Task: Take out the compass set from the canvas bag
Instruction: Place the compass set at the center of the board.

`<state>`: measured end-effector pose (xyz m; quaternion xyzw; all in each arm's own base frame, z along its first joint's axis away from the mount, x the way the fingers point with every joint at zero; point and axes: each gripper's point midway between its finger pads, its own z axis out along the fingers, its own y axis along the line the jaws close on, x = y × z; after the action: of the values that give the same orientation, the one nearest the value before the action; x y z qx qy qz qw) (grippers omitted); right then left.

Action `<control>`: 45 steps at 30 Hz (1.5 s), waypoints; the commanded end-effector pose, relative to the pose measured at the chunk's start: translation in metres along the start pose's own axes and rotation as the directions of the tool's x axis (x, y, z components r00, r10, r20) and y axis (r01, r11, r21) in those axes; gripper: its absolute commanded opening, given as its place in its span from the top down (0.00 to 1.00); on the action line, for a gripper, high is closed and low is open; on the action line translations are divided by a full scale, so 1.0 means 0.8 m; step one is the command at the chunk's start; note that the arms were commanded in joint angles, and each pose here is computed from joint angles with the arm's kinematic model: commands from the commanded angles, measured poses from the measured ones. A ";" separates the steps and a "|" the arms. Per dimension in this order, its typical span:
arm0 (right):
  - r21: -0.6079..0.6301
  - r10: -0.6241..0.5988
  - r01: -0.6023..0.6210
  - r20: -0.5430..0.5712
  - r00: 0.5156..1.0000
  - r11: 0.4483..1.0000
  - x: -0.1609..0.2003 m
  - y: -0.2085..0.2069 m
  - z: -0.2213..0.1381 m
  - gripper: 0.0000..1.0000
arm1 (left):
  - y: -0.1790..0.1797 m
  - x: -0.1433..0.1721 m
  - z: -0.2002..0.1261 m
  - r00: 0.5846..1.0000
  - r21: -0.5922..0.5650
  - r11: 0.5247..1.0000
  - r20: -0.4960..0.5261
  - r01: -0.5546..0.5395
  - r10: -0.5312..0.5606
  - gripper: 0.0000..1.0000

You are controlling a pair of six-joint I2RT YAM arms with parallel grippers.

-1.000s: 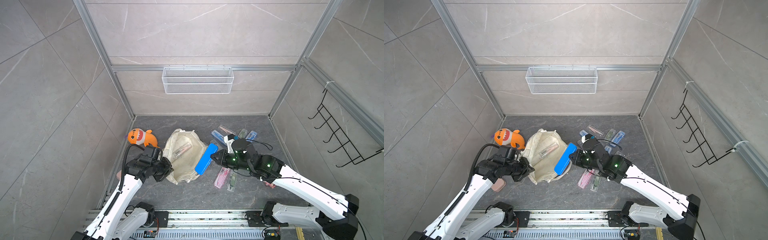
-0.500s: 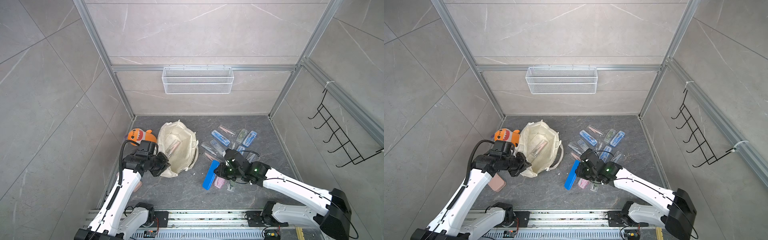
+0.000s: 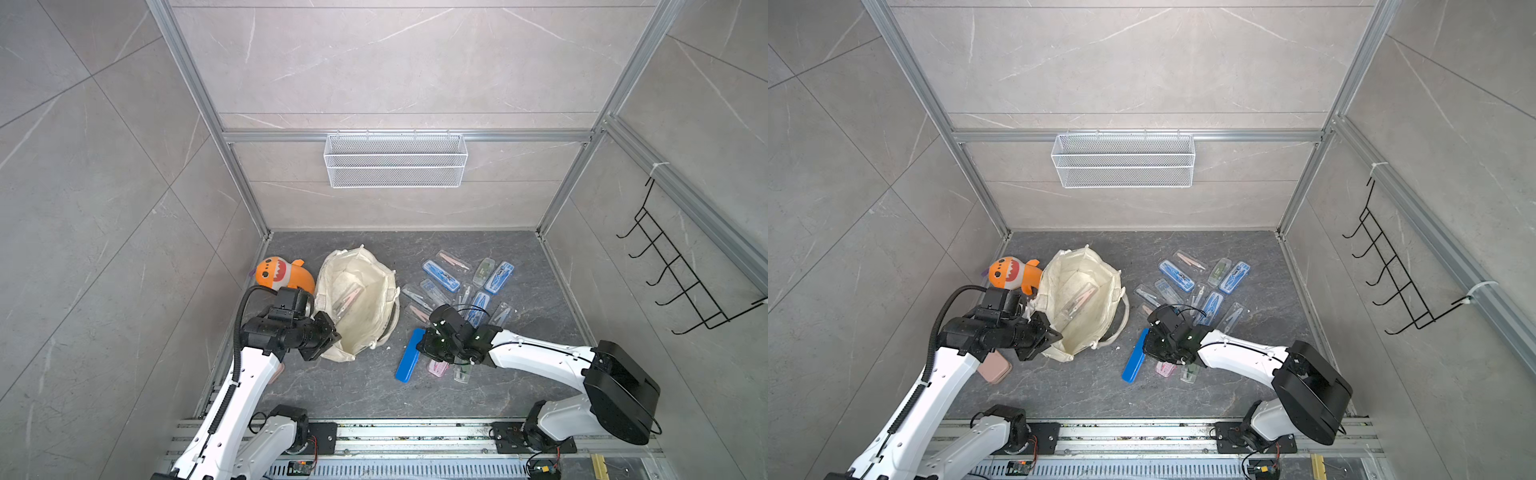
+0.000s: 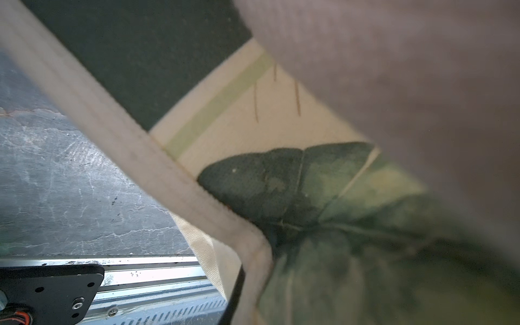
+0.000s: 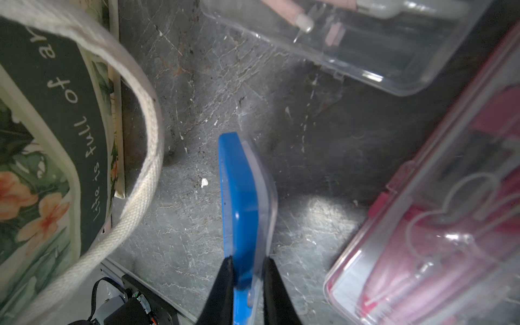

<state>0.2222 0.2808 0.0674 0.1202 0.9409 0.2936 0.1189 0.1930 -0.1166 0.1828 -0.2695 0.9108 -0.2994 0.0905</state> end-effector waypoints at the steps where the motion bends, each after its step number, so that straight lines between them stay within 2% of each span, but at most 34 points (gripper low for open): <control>1: 0.040 0.054 -0.054 -0.011 0.998 0.998 0.006 -0.032 0.011 0.88 | -0.004 0.012 -0.003 0.999 0.033 0.999 -0.041 -0.019 0.020 1.00; 7: 0.059 0.128 -0.126 -0.023 0.992 0.990 0.020 -0.071 0.016 0.88 | -0.005 0.015 -0.002 0.998 0.042 0.999 -0.052 -0.021 0.024 1.00; 13: 0.077 0.161 -0.161 -0.001 0.987 0.984 0.018 -0.088 0.009 0.87 | 0.000 0.028 0.000 0.997 0.055 0.998 -0.077 -0.016 0.020 1.00; 16: 0.058 0.157 -0.157 0.008 0.988 0.986 0.017 -0.086 0.003 0.83 | 0.003 0.037 0.001 0.995 0.059 0.998 -0.093 -0.014 0.020 1.00; 21: 0.010 0.085 -0.086 0.031 0.996 0.996 0.006 -0.058 -0.027 0.56 | 0.009 0.052 0.006 0.993 0.043 0.999 -0.110 -0.029 0.034 1.00; 23: -0.007 0.050 -0.050 0.053 0.997 0.999 -0.001 -0.043 -0.046 0.50 | 0.010 0.057 0.008 0.992 0.033 0.999 -0.119 -0.037 0.041 1.00; 28: -0.057 -0.075 0.081 0.101 0.992 0.995 -0.015 0.009 -0.102 0.50 | 0.010 0.066 0.016 0.989 0.020 0.998 -0.135 -0.052 0.054 1.00; 32: -0.122 -0.196 0.215 0.153 0.969 0.969 -0.011 0.075 -0.143 0.52 | 0.012 0.075 0.020 0.988 0.001 0.998 -0.141 -0.068 0.068 1.00; 34: -0.150 -0.240 0.264 0.158 0.958 0.953 0.000 0.110 -0.148 0.53 | 0.016 0.080 0.024 0.987 -0.015 0.997 -0.143 -0.074 0.071 1.00; 39: -0.181 -0.256 0.272 0.108 0.961 0.945 0.030 0.178 -0.112 0.59 | 0.024 0.090 0.033 0.987 -0.056 0.994 -0.140 -0.092 0.084 1.00; 45: -0.161 -0.074 0.078 0.027 0.997 0.984 0.037 0.200 -0.017 0.60 | 0.031 0.092 0.031 0.991 -0.060 0.995 -0.112 -0.086 0.079 1.00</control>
<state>0.2044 0.3947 0.1813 0.0222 0.9187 0.3581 0.1649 0.1331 -0.1572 0.1486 -0.1970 0.9370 -0.2851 0.0447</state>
